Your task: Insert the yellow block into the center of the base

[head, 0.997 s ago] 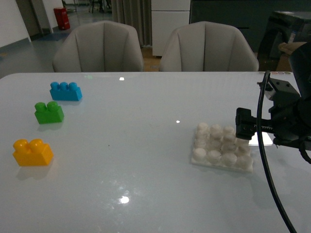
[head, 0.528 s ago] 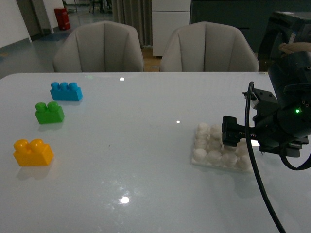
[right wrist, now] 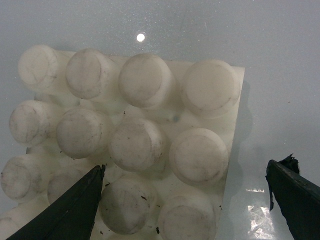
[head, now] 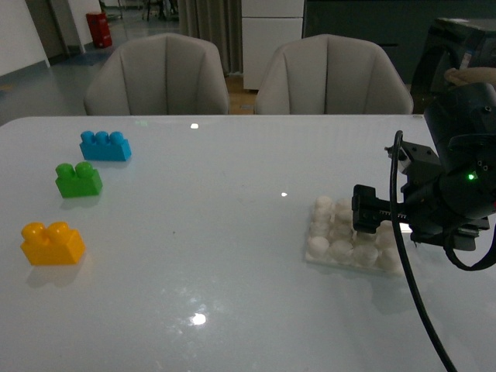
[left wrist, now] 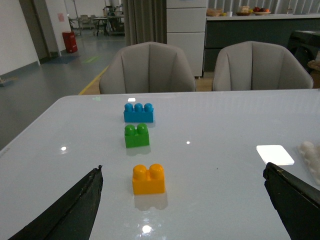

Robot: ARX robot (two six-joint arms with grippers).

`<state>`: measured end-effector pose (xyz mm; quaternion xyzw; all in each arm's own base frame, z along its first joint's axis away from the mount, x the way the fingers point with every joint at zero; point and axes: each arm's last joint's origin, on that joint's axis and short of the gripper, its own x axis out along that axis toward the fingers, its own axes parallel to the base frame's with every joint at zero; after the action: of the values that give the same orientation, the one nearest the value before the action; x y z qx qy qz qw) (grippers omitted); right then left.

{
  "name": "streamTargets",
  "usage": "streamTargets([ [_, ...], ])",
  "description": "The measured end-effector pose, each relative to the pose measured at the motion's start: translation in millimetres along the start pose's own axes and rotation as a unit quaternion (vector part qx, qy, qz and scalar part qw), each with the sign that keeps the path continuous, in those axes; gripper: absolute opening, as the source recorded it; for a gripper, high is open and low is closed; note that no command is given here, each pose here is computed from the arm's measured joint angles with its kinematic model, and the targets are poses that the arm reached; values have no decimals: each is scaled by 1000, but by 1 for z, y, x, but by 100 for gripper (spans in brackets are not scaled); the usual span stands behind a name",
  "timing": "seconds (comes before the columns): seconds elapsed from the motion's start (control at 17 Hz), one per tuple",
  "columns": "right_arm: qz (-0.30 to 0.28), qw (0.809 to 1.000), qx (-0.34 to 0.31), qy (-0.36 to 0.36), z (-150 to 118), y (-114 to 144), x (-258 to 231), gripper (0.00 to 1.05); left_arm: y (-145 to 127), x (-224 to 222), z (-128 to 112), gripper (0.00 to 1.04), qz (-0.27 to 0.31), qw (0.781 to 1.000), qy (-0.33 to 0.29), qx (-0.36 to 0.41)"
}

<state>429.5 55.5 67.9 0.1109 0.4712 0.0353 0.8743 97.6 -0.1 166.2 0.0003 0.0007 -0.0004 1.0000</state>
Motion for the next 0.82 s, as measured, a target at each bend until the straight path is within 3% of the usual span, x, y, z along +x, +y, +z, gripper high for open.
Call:
streamTargets([
  [0.41, 13, 1000, -13, 4, -4, 16, 3, 98, 0, 0, 0, 98, 0, 1000, 0, 0],
  [0.82, 36, 998, -41, 9, -6, 47, 12, 98, 0, 0, 0, 98, 0, 1000, 0, 0],
])
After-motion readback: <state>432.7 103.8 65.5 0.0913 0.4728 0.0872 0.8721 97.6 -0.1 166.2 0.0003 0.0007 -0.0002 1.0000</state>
